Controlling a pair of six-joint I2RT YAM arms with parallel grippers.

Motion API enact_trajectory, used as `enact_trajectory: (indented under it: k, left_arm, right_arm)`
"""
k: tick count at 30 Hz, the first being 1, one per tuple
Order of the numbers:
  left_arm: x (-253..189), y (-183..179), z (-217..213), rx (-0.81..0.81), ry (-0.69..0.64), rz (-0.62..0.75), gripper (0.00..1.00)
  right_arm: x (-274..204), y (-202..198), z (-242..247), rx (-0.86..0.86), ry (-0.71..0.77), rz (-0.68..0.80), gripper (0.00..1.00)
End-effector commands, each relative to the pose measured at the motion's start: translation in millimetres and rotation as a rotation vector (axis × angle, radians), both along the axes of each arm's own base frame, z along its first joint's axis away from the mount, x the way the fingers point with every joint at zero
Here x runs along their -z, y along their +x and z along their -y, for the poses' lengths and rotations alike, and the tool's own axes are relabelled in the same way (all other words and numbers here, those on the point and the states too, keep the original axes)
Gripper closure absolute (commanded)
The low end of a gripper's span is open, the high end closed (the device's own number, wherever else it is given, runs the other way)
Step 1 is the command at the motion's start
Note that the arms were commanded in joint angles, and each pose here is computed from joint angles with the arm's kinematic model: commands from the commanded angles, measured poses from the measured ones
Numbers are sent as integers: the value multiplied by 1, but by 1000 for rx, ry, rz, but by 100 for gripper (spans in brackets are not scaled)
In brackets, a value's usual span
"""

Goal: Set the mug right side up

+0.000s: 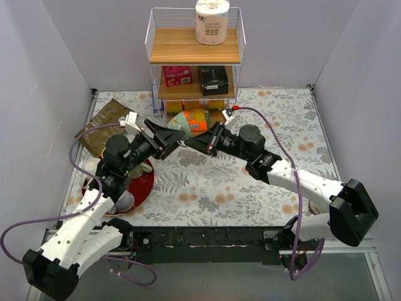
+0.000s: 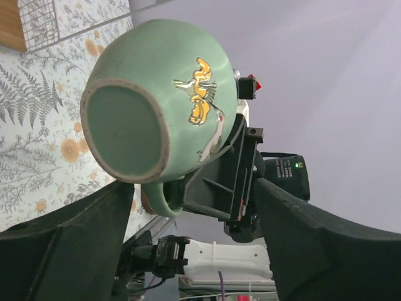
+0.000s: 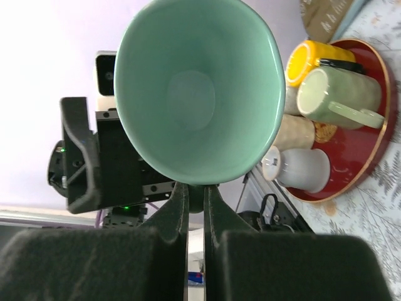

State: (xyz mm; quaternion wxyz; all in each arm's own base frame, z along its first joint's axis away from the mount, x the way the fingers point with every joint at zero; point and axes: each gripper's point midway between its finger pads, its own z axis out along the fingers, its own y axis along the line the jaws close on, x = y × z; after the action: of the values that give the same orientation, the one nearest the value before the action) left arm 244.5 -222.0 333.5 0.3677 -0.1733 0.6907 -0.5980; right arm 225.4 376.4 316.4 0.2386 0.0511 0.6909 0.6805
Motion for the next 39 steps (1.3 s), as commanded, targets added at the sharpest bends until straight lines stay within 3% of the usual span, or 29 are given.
enact_trajectory:
  k: [1, 4, 8, 10, 21, 28, 32, 39]
  left_arm:
    - [19, -4, 0, 12, 67, -56, 13]
    - [28, -9, -5, 3, 118, -82, 2]
    - [45, -13, -18, -39, 204, -125, 2]
    - [48, -13, -22, -59, 230, -131, 2]
    - [79, 1, -46, -208, 352, -269, 2]
    - [97, 4, -55, -252, 411, -355, 2]
    - [105, 2, -57, -263, 418, -406, 2]
    - [106, 4, -76, -386, 427, -469, 2]
  right_arm:
    - [-16, 1, 16, 58, -1, 78, 99]
    - [7, 13, 37, 135, -102, 56, 99]
    - [44, 28, 74, 248, -263, 12, 99]
    - [45, 37, 99, 314, -330, 58, 99]
    - [92, 74, 282, 822, -1006, 112, 99]
    - [126, 97, 303, 790, -1238, 195, 99]
    - [134, 124, 286, 738, -1240, 283, 99]
    - [177, 156, 258, 573, -1283, 253, 99]
